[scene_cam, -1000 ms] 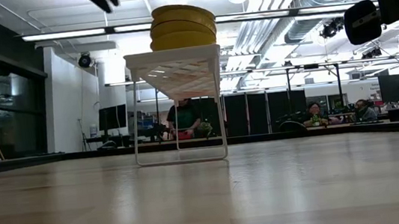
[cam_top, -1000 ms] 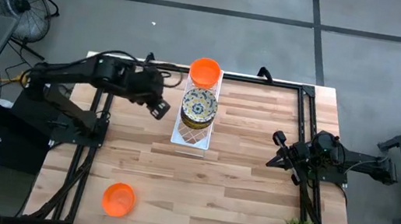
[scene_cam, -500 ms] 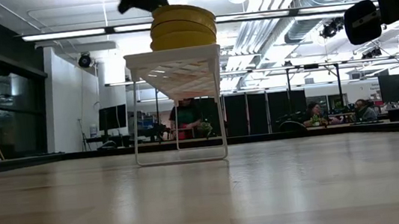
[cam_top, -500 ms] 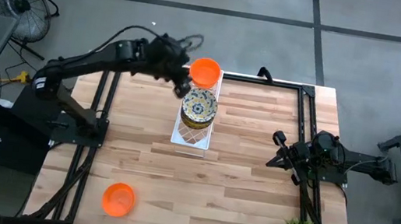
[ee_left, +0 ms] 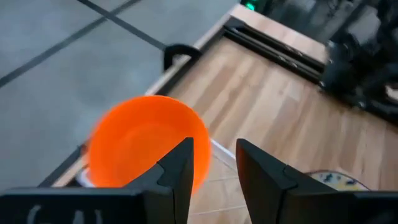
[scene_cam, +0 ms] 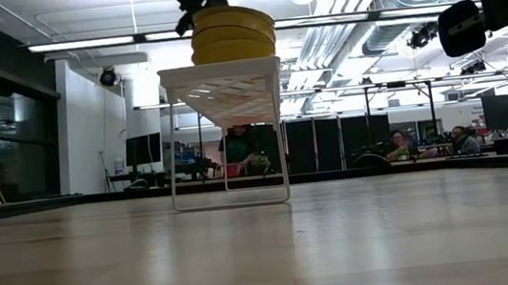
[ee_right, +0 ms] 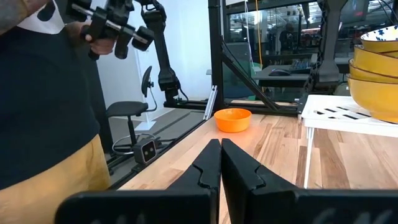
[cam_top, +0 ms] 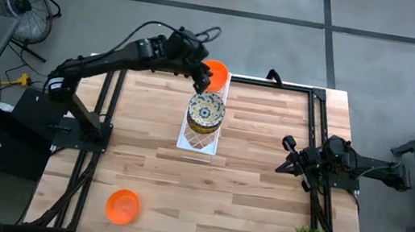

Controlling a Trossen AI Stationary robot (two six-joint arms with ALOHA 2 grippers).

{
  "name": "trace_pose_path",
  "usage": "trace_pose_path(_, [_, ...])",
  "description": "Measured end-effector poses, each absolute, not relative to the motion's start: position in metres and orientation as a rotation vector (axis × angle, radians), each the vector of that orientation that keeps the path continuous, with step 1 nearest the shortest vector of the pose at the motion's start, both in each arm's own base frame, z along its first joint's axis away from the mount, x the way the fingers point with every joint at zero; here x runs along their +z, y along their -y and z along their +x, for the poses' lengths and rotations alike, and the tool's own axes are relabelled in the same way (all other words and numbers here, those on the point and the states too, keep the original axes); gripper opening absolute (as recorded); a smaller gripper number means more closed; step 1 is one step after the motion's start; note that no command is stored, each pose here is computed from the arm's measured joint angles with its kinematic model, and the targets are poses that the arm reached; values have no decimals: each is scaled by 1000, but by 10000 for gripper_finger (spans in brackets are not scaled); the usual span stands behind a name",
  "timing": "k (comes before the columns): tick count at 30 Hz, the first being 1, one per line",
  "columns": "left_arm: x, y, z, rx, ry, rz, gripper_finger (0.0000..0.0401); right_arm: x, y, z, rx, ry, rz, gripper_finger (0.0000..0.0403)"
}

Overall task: Pick & Place Mini bowls
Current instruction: Stack the white and yellow bowl on the stacked white and yellow bowls on the shelf

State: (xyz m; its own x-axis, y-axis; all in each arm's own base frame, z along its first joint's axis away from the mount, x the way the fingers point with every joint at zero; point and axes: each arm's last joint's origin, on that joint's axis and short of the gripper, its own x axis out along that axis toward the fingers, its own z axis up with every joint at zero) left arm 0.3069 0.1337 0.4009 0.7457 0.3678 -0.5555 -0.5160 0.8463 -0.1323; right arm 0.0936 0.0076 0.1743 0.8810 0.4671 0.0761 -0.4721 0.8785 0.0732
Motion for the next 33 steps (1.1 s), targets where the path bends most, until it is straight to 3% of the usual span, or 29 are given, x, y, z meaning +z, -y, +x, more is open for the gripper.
trace_pose_path(8, [391,-116,324,404,-589,-214,117,174,-8,94,490,57,90,0])
trace_pose_path(33, [380,-85,322,402,-765,-150,117,174,-8,94,490,57,91,0])
